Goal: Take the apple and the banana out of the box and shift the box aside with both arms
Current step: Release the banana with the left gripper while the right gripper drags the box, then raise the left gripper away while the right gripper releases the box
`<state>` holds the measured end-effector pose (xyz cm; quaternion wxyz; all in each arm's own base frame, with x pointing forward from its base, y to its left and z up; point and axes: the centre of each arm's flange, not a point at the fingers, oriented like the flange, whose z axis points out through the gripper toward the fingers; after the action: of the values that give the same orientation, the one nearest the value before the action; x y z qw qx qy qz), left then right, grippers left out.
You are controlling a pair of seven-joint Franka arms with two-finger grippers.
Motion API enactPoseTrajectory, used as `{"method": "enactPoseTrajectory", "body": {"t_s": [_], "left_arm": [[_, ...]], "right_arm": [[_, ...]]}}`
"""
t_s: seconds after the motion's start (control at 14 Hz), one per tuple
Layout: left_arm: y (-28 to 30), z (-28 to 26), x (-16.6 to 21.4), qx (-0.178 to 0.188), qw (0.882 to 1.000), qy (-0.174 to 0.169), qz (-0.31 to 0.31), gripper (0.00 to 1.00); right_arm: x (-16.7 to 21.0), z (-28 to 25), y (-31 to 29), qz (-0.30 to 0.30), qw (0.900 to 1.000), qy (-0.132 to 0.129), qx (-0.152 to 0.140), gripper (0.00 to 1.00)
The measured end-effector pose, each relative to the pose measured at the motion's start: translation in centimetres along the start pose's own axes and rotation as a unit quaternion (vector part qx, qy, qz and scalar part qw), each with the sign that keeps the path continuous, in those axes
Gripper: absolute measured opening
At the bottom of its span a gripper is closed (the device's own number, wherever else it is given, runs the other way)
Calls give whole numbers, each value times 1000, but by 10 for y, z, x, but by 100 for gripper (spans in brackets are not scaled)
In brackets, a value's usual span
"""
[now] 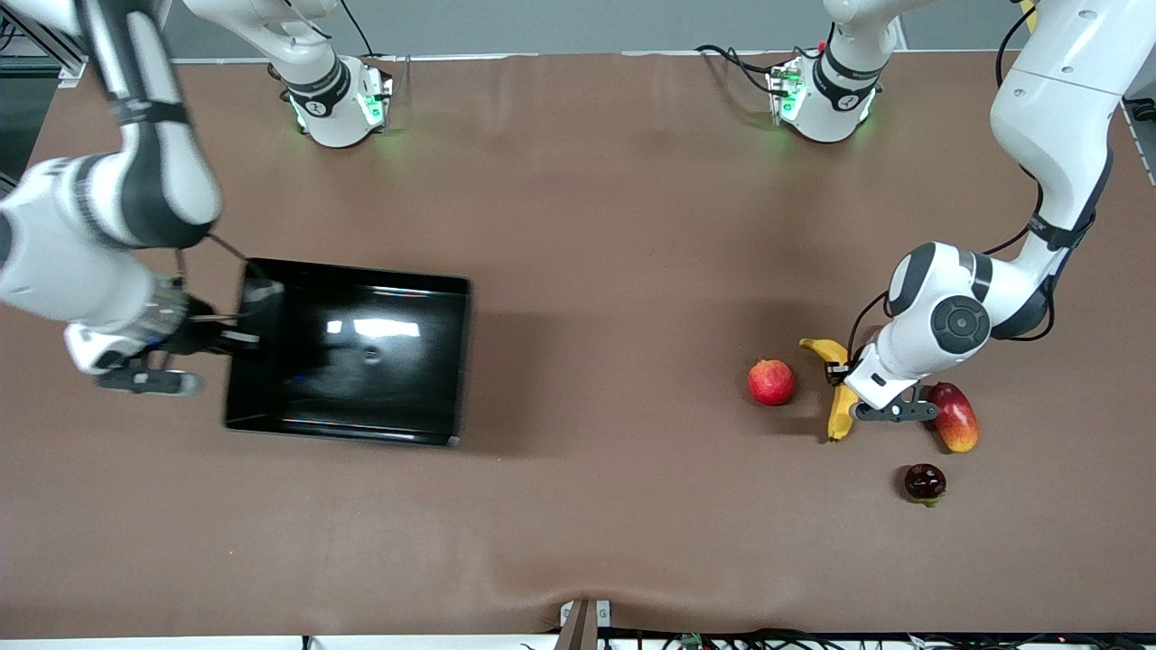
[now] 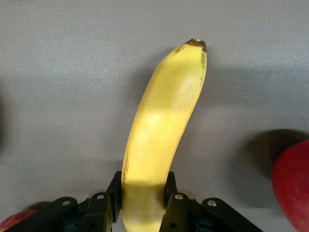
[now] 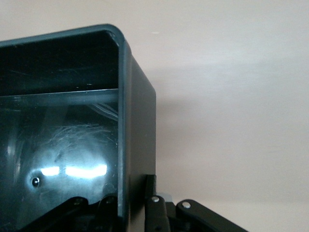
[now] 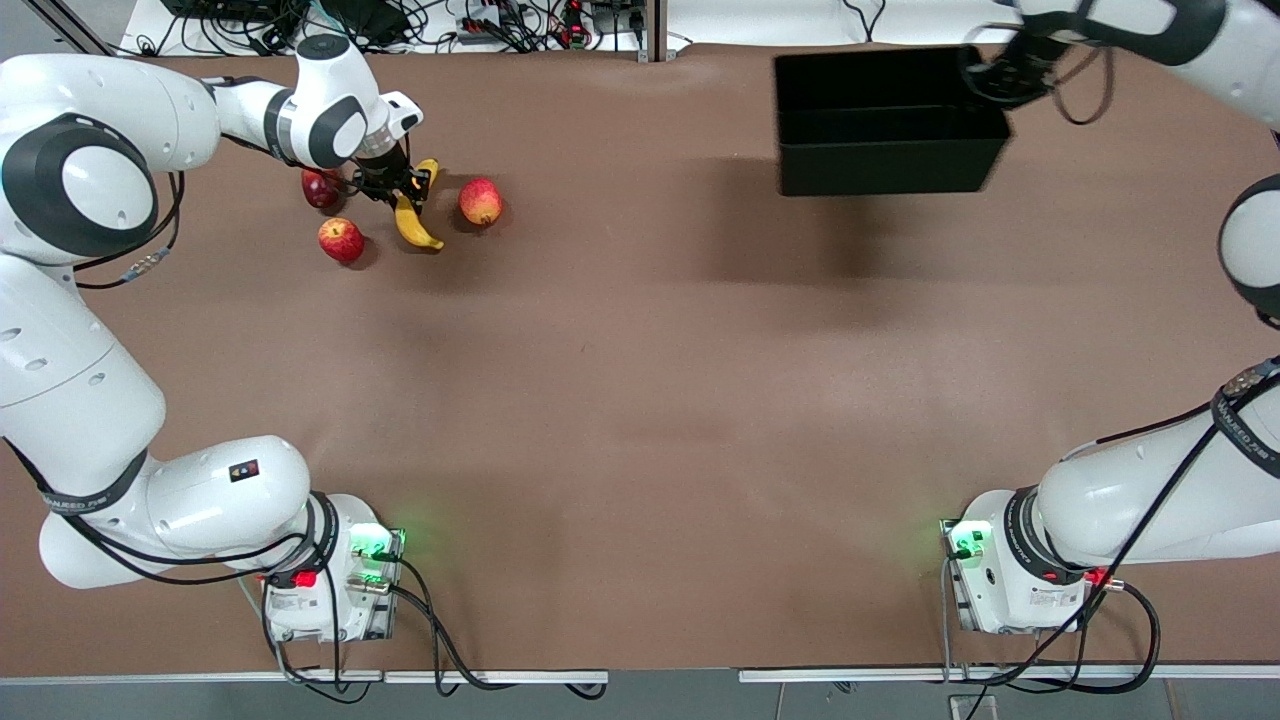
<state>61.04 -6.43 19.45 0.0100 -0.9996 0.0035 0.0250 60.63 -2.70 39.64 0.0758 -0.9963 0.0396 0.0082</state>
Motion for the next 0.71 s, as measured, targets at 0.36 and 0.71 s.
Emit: {"method": "enactPoseTrajectory", "body": {"t_s": [0.36, 0.71], "left_arm": [[-19, -17, 20, 16, 999, 29, -1, 62], [-17, -188, 32, 79, 994, 72, -17, 100]], "right_arm": [[-15, 19, 137, -45, 999, -2, 3, 8], [-16, 87, 232, -97, 995, 23, -16, 8]]}}
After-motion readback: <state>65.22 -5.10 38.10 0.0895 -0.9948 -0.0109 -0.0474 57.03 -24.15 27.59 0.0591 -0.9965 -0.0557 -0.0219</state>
